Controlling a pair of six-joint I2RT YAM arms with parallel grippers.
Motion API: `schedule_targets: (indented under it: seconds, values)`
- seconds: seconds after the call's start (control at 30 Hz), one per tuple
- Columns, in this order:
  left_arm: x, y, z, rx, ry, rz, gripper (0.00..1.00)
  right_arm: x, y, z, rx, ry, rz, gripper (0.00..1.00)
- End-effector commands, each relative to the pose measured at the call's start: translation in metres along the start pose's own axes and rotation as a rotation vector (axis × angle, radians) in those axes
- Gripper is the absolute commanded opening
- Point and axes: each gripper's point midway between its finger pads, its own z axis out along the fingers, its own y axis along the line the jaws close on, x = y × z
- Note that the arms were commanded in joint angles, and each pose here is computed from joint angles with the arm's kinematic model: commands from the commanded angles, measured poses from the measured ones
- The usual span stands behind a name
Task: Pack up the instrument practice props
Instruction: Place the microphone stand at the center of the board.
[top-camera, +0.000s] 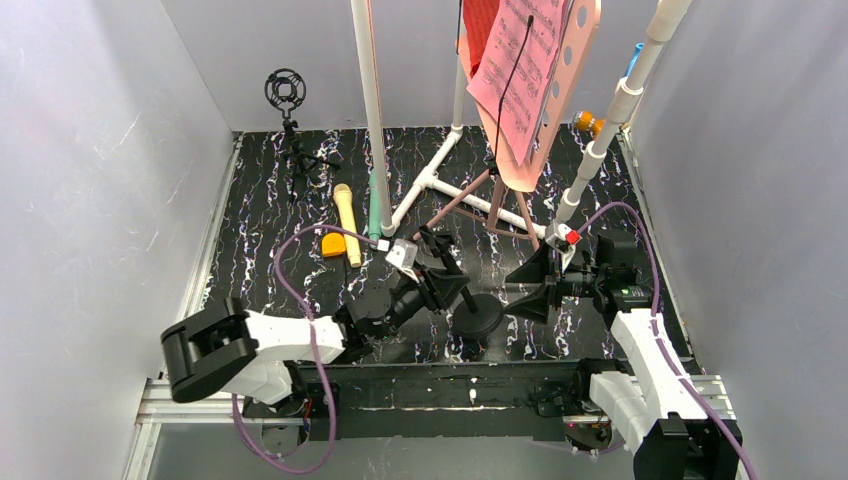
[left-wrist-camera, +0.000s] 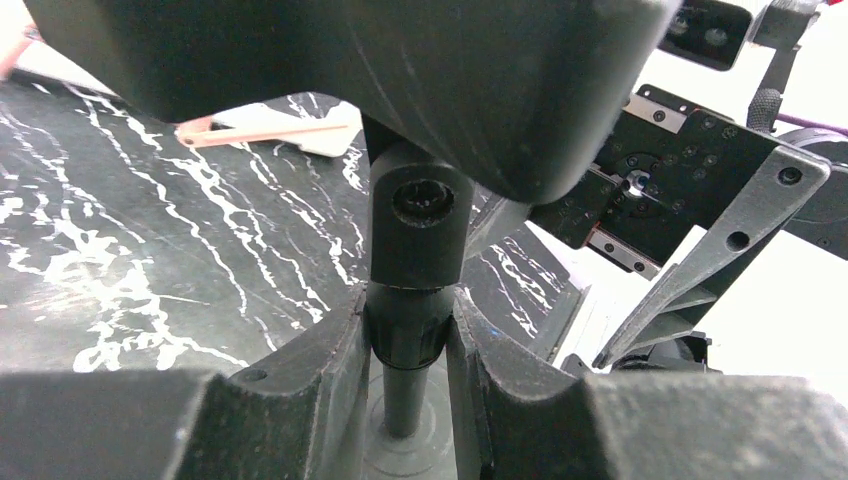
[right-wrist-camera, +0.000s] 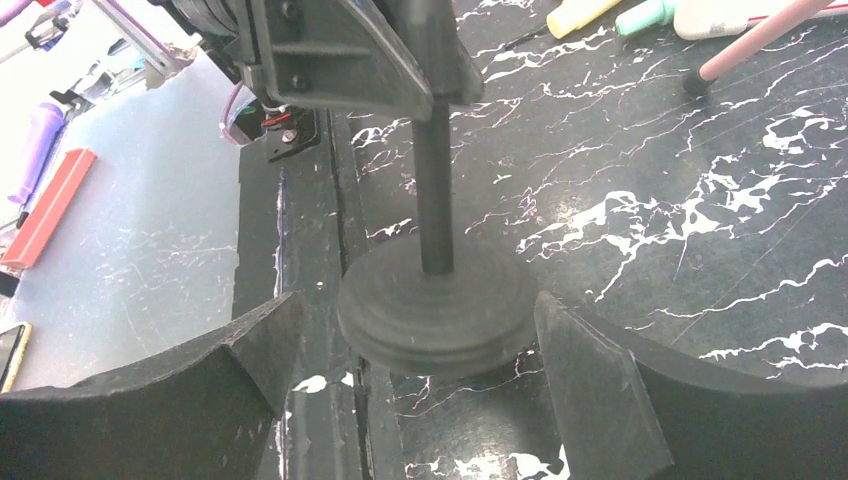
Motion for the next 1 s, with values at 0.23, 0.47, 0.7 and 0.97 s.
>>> schedule_targets:
  seconds: [0.23,0.47,0.7,0.97]
  values:
    - [-0.070,0.037,-0.055,-0.226,-0.040,0.210,0.00,-0.010,-0.025,-0.010,0.161,0.019,-0.080,0.95]
    - [-0.113,0.069,-0.098,-0.412,-0.055,0.365,0.00,-0.010,-0.034,-0.013,0.209,0.024,-0.073,0.95]
    - [-0.161,0.106,-0.136,-0.657,-0.088,0.491,0.00,-0.012,-0.038,-0.015,0.246,0.026,-0.088,0.95]
    - [-0.200,0.151,-0.153,-0.843,-0.113,0.533,0.00,-0.013,-0.038,-0.016,0.256,0.025,-0.097,0.95]
